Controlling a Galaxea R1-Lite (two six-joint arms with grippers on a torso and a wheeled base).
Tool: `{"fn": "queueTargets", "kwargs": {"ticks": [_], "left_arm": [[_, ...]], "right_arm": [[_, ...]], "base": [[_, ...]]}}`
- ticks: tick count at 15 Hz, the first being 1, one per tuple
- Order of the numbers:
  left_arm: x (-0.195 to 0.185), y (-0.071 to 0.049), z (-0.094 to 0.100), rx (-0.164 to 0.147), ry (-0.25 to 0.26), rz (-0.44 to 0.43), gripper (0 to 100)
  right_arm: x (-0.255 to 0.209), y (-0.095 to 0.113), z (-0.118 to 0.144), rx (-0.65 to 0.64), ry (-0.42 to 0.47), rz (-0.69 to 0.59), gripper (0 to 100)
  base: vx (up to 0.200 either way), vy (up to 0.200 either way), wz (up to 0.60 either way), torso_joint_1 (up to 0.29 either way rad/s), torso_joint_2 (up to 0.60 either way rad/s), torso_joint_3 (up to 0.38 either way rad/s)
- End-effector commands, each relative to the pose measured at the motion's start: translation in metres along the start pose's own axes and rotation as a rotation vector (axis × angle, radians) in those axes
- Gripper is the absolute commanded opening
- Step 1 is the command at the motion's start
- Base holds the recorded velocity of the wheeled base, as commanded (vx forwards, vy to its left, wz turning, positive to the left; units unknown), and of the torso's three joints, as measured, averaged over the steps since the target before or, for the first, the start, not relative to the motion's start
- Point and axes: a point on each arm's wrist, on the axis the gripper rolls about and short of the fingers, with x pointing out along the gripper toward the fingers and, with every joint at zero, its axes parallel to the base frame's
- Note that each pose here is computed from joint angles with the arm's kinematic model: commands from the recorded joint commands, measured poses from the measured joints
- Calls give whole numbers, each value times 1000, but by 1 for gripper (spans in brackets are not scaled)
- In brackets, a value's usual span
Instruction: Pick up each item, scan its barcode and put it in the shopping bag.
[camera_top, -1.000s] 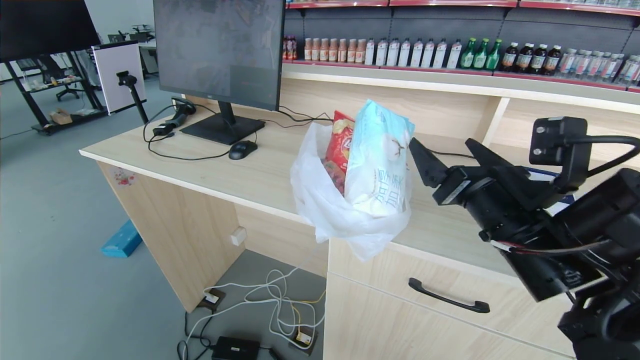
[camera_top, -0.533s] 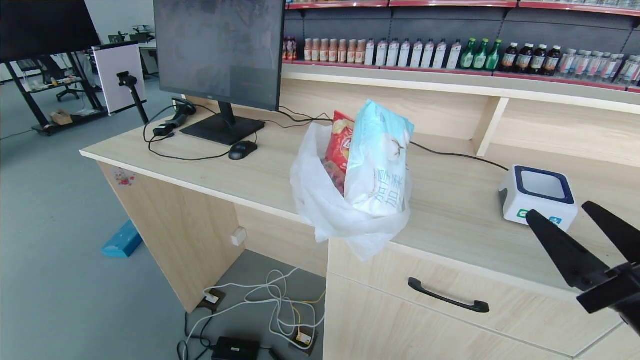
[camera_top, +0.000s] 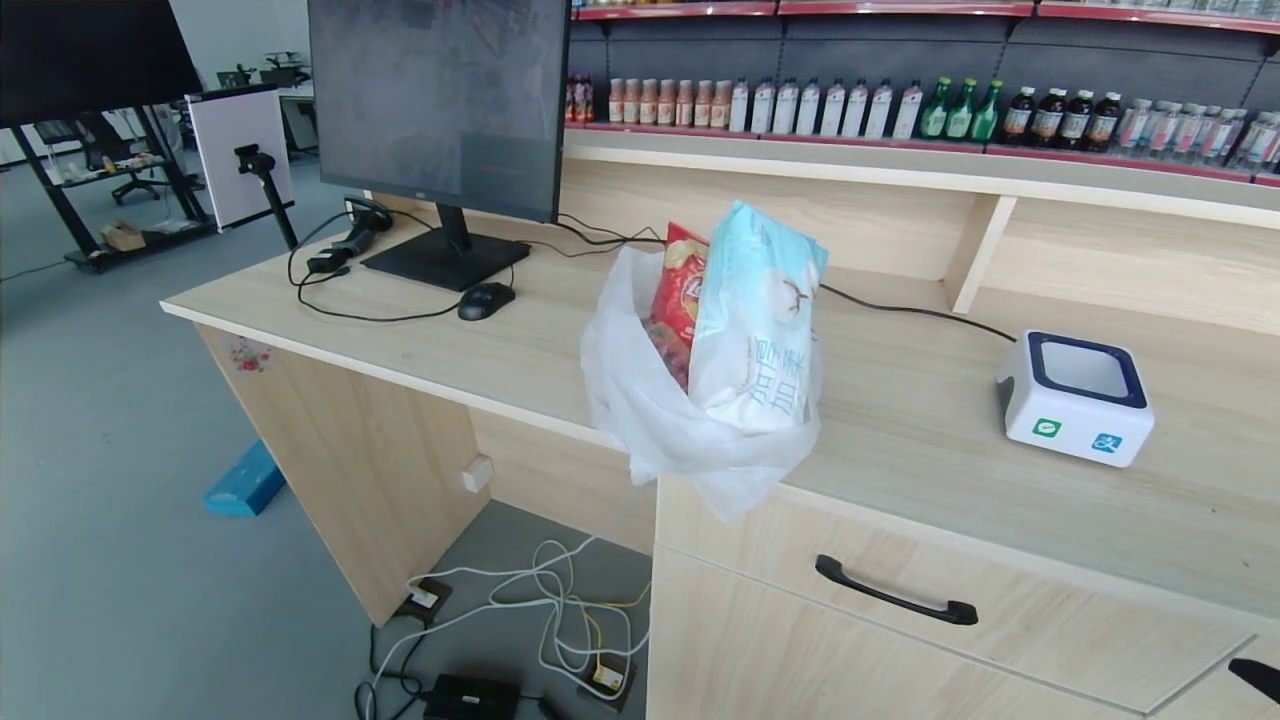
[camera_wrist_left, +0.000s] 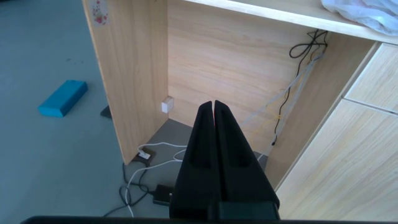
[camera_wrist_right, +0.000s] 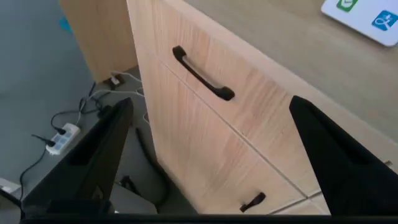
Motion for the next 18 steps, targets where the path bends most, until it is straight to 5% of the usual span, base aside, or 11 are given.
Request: {"fn": "queueTargets", "kwargs": {"ticks": [1, 3, 6, 9, 13, 18], "left_arm": [[0, 0, 0, -2, -1, 0, 0], [0, 0, 0, -2, -1, 0, 0], [0, 0, 0, 0, -1, 0, 0], [0, 0, 0, 0, -1, 0, 0], [0, 0, 0, 2, -1, 0, 0], [0, 0, 0, 0, -1, 0, 0]], "right_arm": [[-43, -3, -29, -15, -133, 100, 100], [-42, 1, -45, -25, -154, 183, 100], [-41, 2, -44, 28, -126, 114, 100], [-33, 8, -46, 143, -11, -194, 100], [-33, 11, -46, 182, -14, -431, 100], [-34, 12, -46, 213, -40, -465, 100]], "base": [[0, 0, 0, 0, 0, 0], [0, 0, 0, 0, 0, 0], [0, 0, 0, 0, 0, 0], [0, 0, 0, 0, 0, 0], [0, 0, 0, 0, 0, 0], [0, 0, 0, 0, 0, 0]]}}
